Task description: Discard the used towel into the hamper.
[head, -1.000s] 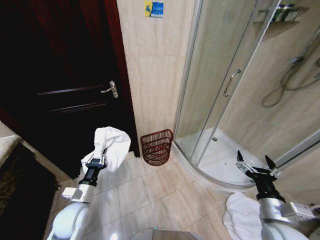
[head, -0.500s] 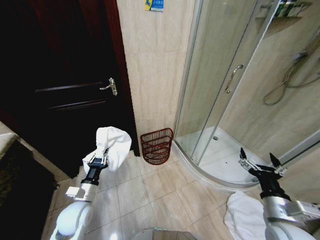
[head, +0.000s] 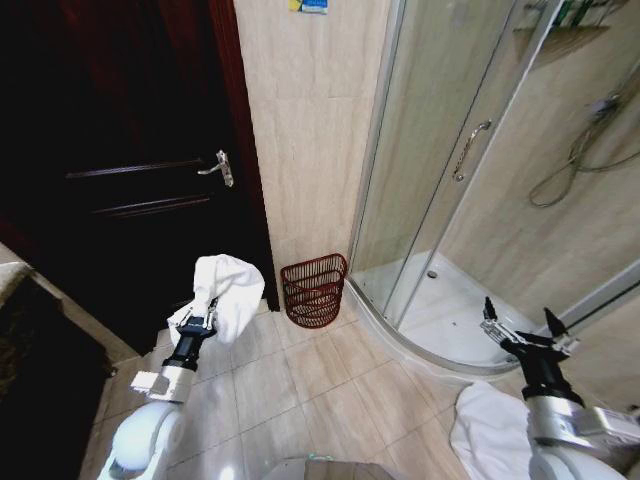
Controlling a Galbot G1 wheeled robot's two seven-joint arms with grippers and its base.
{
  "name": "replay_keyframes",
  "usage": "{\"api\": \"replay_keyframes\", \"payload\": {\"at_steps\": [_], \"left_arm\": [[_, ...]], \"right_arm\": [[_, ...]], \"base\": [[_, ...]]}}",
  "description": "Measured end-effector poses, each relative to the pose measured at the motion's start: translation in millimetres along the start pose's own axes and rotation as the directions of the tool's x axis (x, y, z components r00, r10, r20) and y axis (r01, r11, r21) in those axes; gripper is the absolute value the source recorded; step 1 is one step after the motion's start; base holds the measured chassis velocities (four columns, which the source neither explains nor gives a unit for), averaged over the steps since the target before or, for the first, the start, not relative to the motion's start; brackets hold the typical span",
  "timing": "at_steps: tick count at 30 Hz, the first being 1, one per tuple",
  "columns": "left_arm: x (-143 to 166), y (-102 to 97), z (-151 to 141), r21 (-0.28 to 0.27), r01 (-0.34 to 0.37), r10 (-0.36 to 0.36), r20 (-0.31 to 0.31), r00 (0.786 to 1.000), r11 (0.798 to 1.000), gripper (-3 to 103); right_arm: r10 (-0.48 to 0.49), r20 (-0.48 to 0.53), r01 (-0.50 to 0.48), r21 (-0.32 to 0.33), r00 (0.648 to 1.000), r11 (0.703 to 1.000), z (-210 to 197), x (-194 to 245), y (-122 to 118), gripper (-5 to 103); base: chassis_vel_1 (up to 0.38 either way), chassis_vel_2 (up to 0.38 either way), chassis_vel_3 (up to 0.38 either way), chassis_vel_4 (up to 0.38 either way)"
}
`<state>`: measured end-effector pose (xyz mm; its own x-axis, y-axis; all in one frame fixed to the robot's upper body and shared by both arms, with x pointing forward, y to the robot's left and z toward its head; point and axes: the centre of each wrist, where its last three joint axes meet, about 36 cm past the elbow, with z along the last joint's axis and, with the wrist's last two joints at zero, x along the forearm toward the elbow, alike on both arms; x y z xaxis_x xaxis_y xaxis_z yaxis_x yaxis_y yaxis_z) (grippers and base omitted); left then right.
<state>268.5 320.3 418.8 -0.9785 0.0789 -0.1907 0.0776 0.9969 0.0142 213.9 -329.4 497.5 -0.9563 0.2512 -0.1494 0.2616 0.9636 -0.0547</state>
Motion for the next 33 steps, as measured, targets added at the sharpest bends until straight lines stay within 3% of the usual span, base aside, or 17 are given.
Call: {"api": "replay_keyframes", "payload": {"at_steps": [33], "left_arm": [[5.4,0.4,7.5,-0.001,0.003,-0.003,-0.004,1.0,1.0,15]], "right_arm": [[-0.012,-0.004,0.012,0.004,1.0,1.0,4.1,-0.1,4.2,100]], "base": [[0.0,0.0,0.0,0.0]]}}
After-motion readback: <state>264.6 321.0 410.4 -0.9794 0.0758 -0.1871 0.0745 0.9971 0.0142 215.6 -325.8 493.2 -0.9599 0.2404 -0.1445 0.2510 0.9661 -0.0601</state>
